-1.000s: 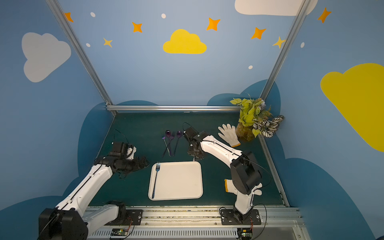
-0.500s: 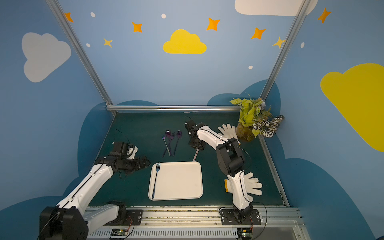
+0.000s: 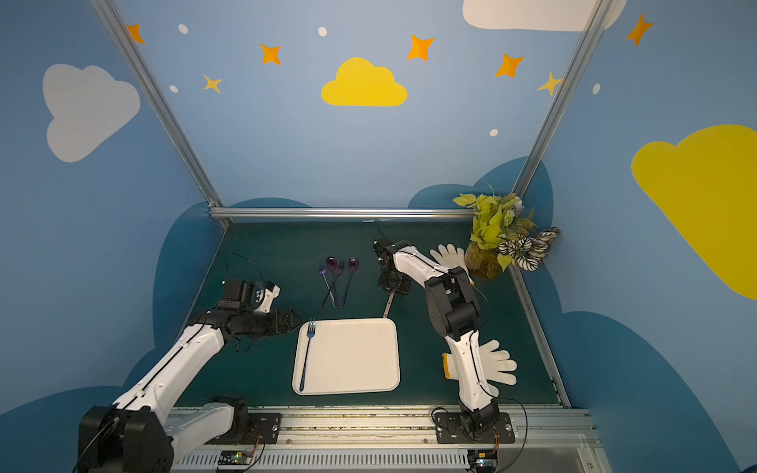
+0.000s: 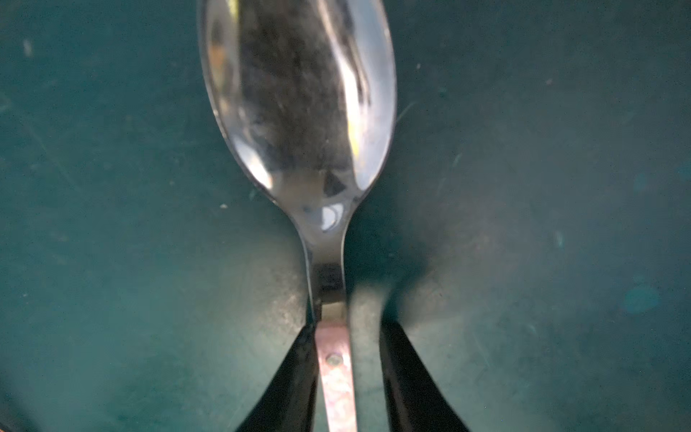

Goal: Set the spoon and fork side by side
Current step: Pick up the spoon from the center of the board, then place the spoon on the tray.

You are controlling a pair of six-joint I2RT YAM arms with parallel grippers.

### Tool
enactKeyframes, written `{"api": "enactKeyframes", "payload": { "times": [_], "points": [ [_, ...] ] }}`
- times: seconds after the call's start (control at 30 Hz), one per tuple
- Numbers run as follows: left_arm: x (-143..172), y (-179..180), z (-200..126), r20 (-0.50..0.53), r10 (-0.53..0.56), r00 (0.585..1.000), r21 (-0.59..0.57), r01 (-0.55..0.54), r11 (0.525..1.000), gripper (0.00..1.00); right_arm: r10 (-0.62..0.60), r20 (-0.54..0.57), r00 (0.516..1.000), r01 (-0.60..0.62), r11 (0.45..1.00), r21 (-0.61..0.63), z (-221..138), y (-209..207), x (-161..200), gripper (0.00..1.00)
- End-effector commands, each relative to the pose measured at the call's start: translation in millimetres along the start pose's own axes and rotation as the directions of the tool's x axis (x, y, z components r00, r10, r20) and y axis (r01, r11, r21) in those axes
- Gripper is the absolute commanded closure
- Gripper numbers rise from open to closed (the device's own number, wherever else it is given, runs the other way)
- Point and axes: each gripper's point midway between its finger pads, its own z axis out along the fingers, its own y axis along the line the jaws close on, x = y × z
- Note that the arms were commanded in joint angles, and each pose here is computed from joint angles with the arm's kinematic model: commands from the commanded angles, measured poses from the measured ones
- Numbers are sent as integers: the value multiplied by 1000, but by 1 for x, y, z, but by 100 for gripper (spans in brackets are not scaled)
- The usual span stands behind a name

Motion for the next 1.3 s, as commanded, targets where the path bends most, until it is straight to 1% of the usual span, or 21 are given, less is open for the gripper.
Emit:
{"api": "enactKeyframes", "payload": {
  "times": [0.0, 0.13, 0.27, 0.4, 0.5, 0.57, 0.67, 0.83, 0.87, 0.93, 1.0, 1.13, 1.27],
  "points": [
    [-12, -10, -4, 65, 164, 984, 26, -166, 986, 0, -25, -51, 998, 25, 1000, 0, 13, 0, 6, 72],
    [-8, -20, -2, 56, 306, 950, 66, -309, 949, 0, -32, -53, 998, 31, 999, -13, 14, 1, 4, 85],
    [-7, -24, -1, 62, 373, 926, 76, -377, 923, 0, -55, -32, 998, 54, 998, -17, 7, 1, 0, 99],
    [-2, -27, 2, 57, 416, 908, 81, -419, 904, 0, -90, 15, 996, 91, 996, -14, -9, -1, -7, 100],
    [-1, -24, 3, 60, 437, 898, 57, -440, 896, 0, -129, 53, 990, 130, 991, -12, -29, -2, -11, 100],
    [-3, -20, 3, 74, 429, 900, 28, -432, 901, 0, -161, 79, 984, 162, 987, -10, -45, -2, -11, 100],
    [-6, -14, 3, 103, 402, 910, -10, -403, 915, 0, -213, 108, 971, 215, 977, -4, -71, 1, -2, 100],
    [-12, -6, -2, 136, 363, 922, -74, -356, 931, 0, -297, 132, 946, 303, 953, -23, -114, 13, 42, 100],
    [-12, -4, -3, 138, 356, 924, -87, -347, 934, 0, -309, 132, 942, 316, 948, -30, -120, 16, 55, 100],
    [-15, 7, -6, 145, 330, 933, -149, -309, 939, 0, -326, 123, 937, 334, 941, -51, -129, 23, 84, 100],
    [-16, 13, -8, 152, 299, 942, -185, -270, 945, 0, -343, 106, 933, 352, 933, -78, -133, 32, 118, 100],
    [-16, 15, -13, 170, 269, 948, -202, -234, 951, 0, -384, 81, 920, 392, 910, -140, -132, 66, 191, 100],
    [-14, 23, -19, 160, 259, 952, -256, -213, 943, 0, -402, 64, 914, 406, 894, -189, -119, 100, 238, 100]
  ]
}}
